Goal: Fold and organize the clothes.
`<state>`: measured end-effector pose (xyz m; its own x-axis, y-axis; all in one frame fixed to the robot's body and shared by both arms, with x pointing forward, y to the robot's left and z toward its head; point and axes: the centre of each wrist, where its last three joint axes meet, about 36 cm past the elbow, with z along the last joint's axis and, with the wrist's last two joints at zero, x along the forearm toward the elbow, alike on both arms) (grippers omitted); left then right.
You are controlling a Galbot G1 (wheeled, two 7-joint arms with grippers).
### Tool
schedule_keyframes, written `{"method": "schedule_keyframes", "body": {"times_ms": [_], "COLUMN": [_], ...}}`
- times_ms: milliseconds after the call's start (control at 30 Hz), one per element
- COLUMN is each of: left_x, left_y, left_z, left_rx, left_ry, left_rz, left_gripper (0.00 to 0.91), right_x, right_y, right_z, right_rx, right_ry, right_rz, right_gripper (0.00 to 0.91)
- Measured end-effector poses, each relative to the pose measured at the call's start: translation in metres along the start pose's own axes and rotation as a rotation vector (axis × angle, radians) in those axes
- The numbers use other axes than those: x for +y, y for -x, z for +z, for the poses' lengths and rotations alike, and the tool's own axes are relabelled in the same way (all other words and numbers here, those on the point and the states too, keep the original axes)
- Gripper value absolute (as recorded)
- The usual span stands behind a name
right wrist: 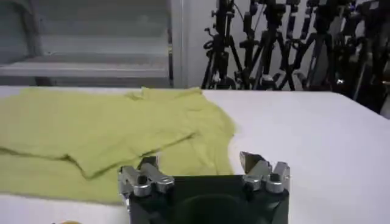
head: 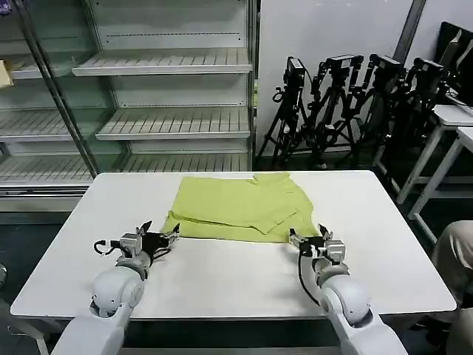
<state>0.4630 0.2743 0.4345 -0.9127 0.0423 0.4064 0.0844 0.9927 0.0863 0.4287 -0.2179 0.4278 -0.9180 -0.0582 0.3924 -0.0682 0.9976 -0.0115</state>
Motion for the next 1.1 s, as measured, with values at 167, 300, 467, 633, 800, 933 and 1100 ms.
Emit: {"method": "schedule_keyframes", "body": {"times_ms": [167,300,467,633,800,933,1100], "left_x": [0.003,0.006,0.005,0.006,0.007,0.008,0.004], "left_y": [-0.002,-0.005,-0.007,-0.007,-0.010,-0.016,-0.033], "left_z": [0.005,0.009,0.017,0.018,0.021,0.023,0.026], "left_rx": [0.014,0.023,0.043,0.047,0.049,0.049,0.043], "left_ry": [0.004,0.001,-0.005,-0.009,-0.007,-0.007,-0.004], "left_rz": [0.003,0.012,0.036,0.043,0.041,0.034,0.026], "left_gripper": [0.010,0.010,0.010,0.010,0.010,0.010,0.010], "right_x": [0.001,0.002,0.002,0.000,-0.004,-0.005,-0.006], "right_y": [-0.002,-0.004,-0.007,-0.010,-0.014,-0.020,-0.037], "right_z": [0.004,0.005,0.007,0.008,0.008,0.009,0.007], "right_rx": [0.017,0.022,0.025,0.027,0.025,0.017,-0.002], "right_ry": [0.004,0.010,0.013,0.011,0.003,-0.013,-0.037], "right_rz": [-0.005,-0.006,-0.006,-0.008,-0.010,-0.014,-0.018], "right_gripper": [0.000,0.000,0.000,0.000,0.000,0.000,0.000]}}
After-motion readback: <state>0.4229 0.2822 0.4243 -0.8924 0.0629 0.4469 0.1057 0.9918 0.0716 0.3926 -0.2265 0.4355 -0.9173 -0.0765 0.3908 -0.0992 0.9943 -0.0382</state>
